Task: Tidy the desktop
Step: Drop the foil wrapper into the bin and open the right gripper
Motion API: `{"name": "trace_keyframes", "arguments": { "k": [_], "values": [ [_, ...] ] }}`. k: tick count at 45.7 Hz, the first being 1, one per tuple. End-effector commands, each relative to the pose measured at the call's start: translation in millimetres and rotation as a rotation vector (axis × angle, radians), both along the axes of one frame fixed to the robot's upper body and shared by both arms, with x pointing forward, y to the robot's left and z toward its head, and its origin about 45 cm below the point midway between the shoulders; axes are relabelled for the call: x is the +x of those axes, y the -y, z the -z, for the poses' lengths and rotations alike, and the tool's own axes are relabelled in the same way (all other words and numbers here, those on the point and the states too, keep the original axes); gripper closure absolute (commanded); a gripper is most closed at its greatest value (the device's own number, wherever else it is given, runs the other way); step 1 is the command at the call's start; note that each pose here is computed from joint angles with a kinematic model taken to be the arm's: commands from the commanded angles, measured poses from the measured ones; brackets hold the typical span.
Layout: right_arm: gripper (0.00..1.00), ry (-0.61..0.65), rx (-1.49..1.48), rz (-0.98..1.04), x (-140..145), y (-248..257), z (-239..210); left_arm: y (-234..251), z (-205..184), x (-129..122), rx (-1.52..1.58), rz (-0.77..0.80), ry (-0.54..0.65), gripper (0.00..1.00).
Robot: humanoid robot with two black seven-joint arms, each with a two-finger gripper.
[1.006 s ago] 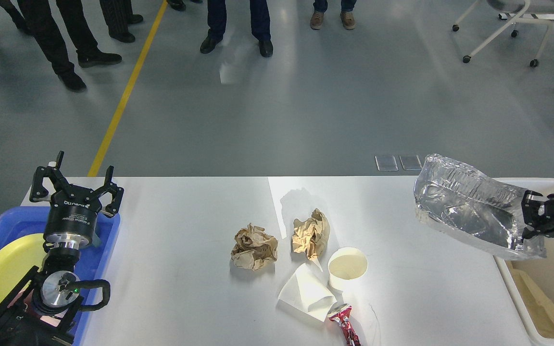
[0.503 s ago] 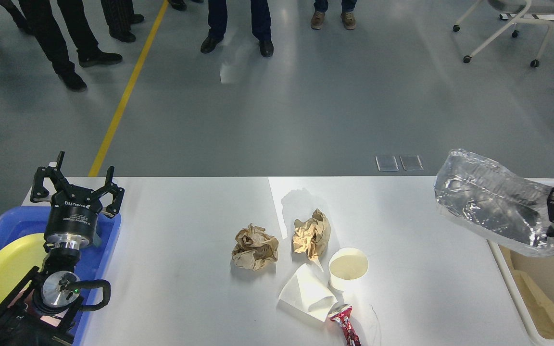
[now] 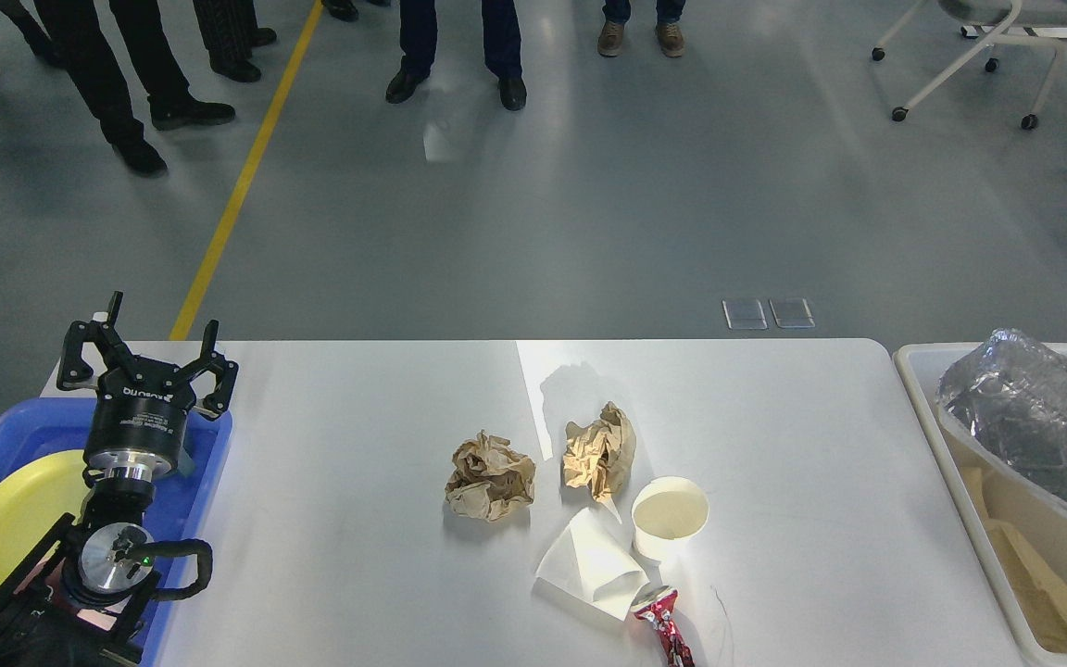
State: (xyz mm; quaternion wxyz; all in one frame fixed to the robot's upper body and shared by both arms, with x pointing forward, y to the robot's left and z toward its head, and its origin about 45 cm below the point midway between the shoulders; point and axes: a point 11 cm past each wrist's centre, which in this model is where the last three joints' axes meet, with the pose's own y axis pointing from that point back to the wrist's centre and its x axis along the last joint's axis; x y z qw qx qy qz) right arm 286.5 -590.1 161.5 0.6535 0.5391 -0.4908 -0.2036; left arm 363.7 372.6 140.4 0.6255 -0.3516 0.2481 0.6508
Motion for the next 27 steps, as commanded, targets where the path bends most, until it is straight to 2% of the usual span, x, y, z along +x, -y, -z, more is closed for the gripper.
{"name": "trace_keyframes", "arguments": {
  "k": [1,9,27],
  "values": [
    [1.0,0.057,-0.061,0.047,-7,4,39,0,0,0,0.0,0.0,0.0,0.04],
    [1.0,0.127,-0.199,0.143,-18,15,54,0,0,0,0.0,0.0,0.0,0.04],
    [1.0,0.104,-0.272,0.255,-34,-6,96,0,0,0,0.0,0.001,0.001,0.04]
  ]
}}
